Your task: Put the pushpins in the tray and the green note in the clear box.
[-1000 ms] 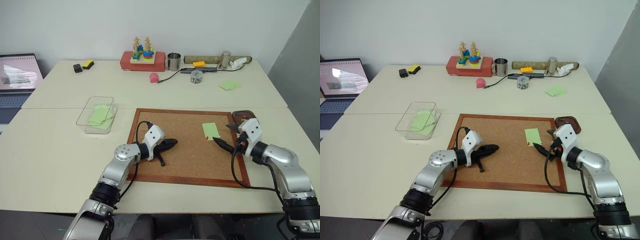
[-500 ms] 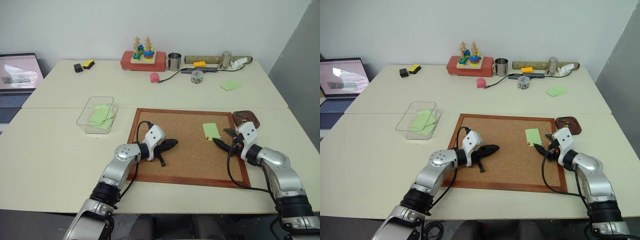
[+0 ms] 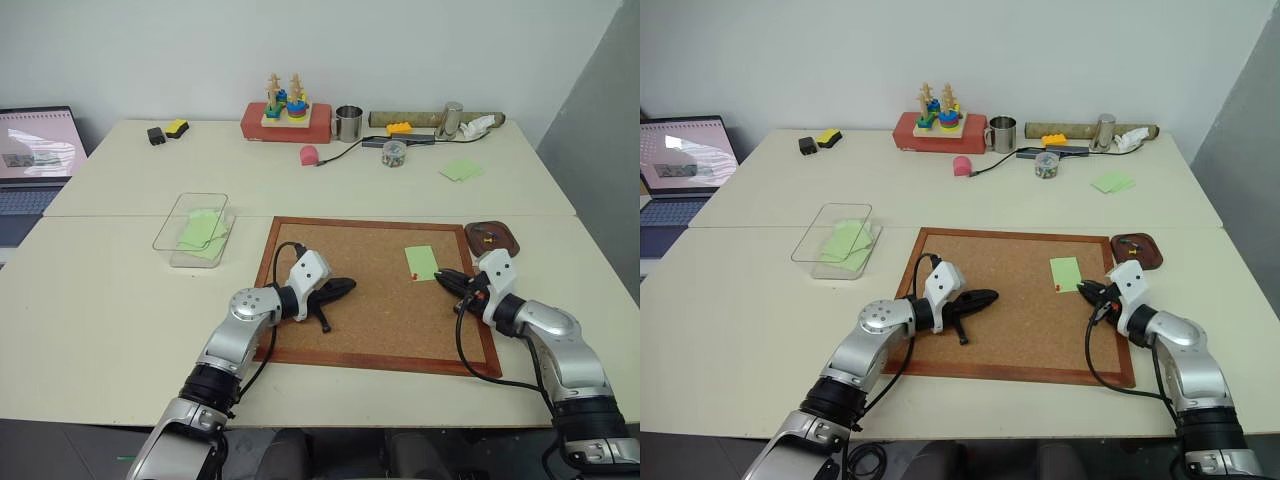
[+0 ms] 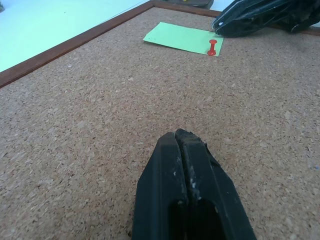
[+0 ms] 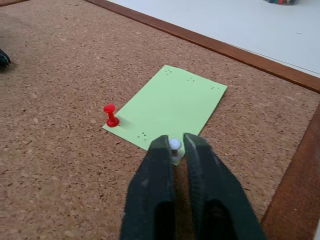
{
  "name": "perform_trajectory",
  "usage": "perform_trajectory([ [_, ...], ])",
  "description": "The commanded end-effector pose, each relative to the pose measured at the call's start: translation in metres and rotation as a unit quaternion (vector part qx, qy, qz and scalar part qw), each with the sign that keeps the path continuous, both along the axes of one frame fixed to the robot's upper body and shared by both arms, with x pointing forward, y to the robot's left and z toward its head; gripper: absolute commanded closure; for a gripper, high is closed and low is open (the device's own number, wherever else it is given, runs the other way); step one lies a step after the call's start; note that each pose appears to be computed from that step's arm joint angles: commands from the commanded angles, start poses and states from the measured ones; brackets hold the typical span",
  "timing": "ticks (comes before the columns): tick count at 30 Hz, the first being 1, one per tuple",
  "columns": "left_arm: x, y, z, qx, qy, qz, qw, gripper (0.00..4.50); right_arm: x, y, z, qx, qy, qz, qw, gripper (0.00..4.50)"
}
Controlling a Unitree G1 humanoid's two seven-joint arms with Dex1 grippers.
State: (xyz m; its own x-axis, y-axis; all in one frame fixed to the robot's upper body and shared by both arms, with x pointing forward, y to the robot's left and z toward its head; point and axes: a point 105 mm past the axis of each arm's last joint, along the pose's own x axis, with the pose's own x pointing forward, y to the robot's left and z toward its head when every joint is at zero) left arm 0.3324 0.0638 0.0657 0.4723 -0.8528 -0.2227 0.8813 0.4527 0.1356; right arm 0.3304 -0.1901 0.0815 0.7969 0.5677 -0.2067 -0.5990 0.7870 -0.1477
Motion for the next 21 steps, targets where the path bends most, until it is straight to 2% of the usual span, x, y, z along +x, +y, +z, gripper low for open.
perform_trajectory([
  [1, -0.011, 0.005, -0.035, 0.036, 0.056, 0.002, 0.998, 4.5, 0.0, -0.003, 0.015, 0.02, -0.023, -0.007, 1.0, 4.43],
  [21, -0.009, 0.01, -0.042, 0.044, 0.068, 0.017, 0.997, 4.5, 0.0, -0.01, 0.052, 0.151, -0.028, -0.032, 0.988, 4.43],
])
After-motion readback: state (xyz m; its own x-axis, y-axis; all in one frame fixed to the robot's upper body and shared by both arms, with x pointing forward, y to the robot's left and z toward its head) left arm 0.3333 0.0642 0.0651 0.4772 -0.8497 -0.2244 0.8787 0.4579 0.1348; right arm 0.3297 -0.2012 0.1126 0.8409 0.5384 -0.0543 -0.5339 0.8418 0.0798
